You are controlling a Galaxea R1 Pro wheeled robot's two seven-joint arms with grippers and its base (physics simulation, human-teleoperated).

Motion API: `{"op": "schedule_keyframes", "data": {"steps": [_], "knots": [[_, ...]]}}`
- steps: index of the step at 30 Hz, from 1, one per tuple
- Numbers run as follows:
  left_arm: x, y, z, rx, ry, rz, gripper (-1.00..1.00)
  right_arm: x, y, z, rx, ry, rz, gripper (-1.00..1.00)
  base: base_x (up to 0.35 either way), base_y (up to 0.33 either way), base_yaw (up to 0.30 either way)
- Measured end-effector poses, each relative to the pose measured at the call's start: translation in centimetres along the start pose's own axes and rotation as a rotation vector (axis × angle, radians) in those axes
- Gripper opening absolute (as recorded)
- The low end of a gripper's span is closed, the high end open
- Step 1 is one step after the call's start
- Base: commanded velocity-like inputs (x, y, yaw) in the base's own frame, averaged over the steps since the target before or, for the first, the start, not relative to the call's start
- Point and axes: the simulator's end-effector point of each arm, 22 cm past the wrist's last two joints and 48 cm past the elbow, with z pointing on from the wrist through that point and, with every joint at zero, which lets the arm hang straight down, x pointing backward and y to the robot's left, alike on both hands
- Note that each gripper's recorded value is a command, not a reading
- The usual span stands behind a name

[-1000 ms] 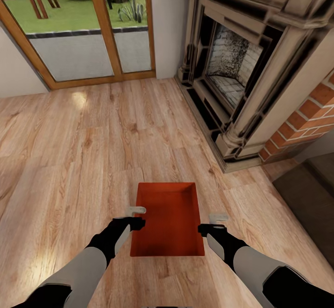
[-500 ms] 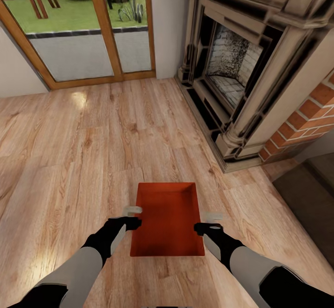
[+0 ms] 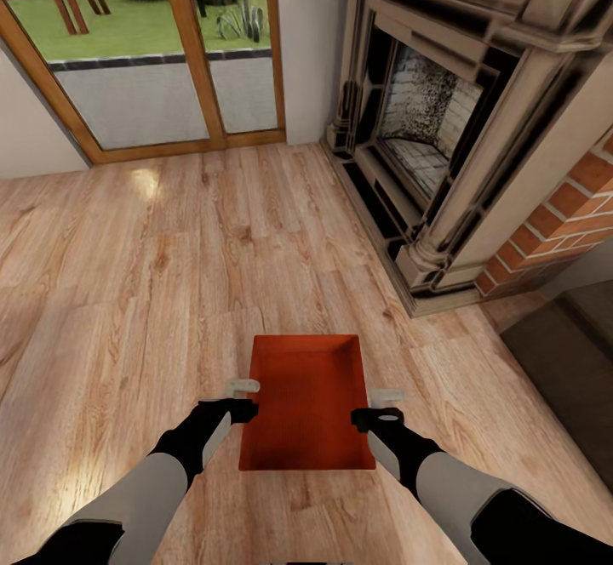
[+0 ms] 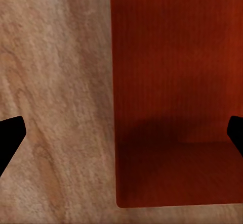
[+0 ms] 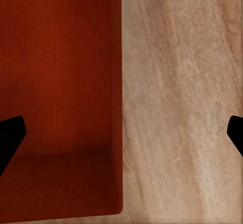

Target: Move the two storage containers from the living room to the garage. In the garage, place one container on the floor and stack the other container on top of it (either order is fine).

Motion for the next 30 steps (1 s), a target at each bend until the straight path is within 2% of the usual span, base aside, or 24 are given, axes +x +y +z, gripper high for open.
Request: {"op": "schedule_keyframes", "data": {"steps": [10,18,22,30], "knots": [[0.0,0.0,0.0,0.000,-0.001,0.000,1.00,0.2,-0.3,0.1,0.004,0.006,0.001,1.00,0.000,0.000,0.000],[0.9,0.1,0.2,-0.001,0.020,0.000,1.00,0.3,-0.8,0.1,0.010,0.012,0.001,1.00,0.000,0.000,0.000],[2.0,0.1,0.5,-0.002,0.040,0.003,1.00,0.3,-0.8,0.3,0.010,0.011,0.005,1.00,0.000,0.000,0.000],[2.3,0.0,1.2,-0.001,0.041,0.004,1.00,0.6,-0.5,1.0,0.008,0.007,0.008,1.00,0.000,0.000,0.000]]}}
